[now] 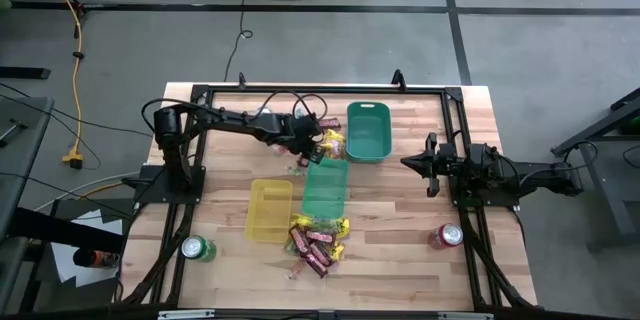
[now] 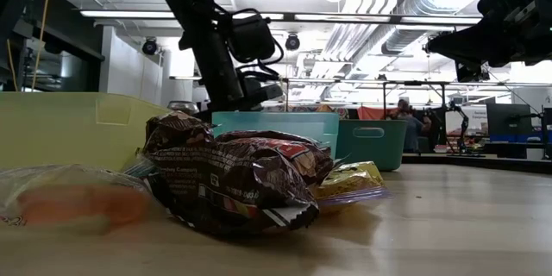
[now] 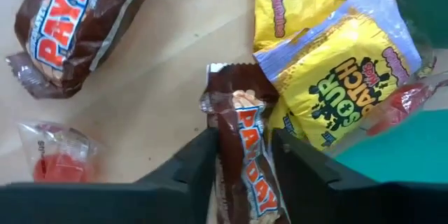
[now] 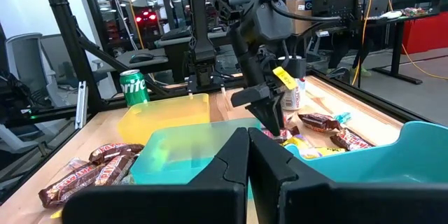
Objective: Sort candy
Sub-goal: Put the brown chocolate bar into the yellow bin
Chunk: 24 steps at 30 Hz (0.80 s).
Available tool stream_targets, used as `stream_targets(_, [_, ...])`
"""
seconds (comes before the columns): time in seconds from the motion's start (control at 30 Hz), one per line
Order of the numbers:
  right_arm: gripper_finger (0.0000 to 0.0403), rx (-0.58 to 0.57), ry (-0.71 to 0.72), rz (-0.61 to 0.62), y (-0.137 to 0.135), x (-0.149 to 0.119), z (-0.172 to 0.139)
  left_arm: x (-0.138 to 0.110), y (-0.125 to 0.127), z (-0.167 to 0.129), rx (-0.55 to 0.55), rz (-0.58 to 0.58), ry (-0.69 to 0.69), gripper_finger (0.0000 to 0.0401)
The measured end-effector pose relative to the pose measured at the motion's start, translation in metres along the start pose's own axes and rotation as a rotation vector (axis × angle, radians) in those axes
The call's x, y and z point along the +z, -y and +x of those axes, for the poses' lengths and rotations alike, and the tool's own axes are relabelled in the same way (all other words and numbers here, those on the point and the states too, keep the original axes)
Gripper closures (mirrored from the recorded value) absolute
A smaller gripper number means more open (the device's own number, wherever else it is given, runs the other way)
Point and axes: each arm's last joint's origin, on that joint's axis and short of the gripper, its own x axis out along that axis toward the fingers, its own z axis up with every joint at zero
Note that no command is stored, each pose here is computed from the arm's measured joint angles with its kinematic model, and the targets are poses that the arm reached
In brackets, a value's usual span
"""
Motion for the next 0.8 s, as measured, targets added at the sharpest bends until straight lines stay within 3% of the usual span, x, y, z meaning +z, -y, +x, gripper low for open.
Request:
stream_targets(0.13, [0.0402, 0.0, 0.0, 0.0, 0.0, 0.0, 0.0, -0.001, 0.001, 0.0, 0.005, 0.069, 0.004, 0.0377])
stream_targets(0.27, [0.0402, 0.0, 0.0, 0.0, 0.0, 0.0, 0.0, 0.004, -0.003, -0.011, 0.008, 0.133, 0.019, 0.0391])
stream_targets(0.4, [0.0402, 0.0, 0.0, 0.0, 0.0, 0.0, 0.0, 0.019, -0.009, -0.054, -0.023, 0.16, 0.137, 0.0399])
stream_targets(0.53, [0.0402, 0.0, -0.001, 0.0, 0.0, 0.0, 0.0, 0.021, -0.008, -0.117, -0.098, 0.234, 0.306, 0.04])
stream_targets(0.67, [0.0402, 0.0, -0.001, 0.0, 0.0, 0.0, 0.0, -0.005, 0.005, -0.174, -0.237, 0.321, 0.405, 0.0401])
stream_targets(0.8, [0.0402, 0.0, -0.001, 0.0, 0.0, 0.0, 0.0, -0.063, 0.018, -0.196, -0.367, 0.387, 0.4, 0.0401])
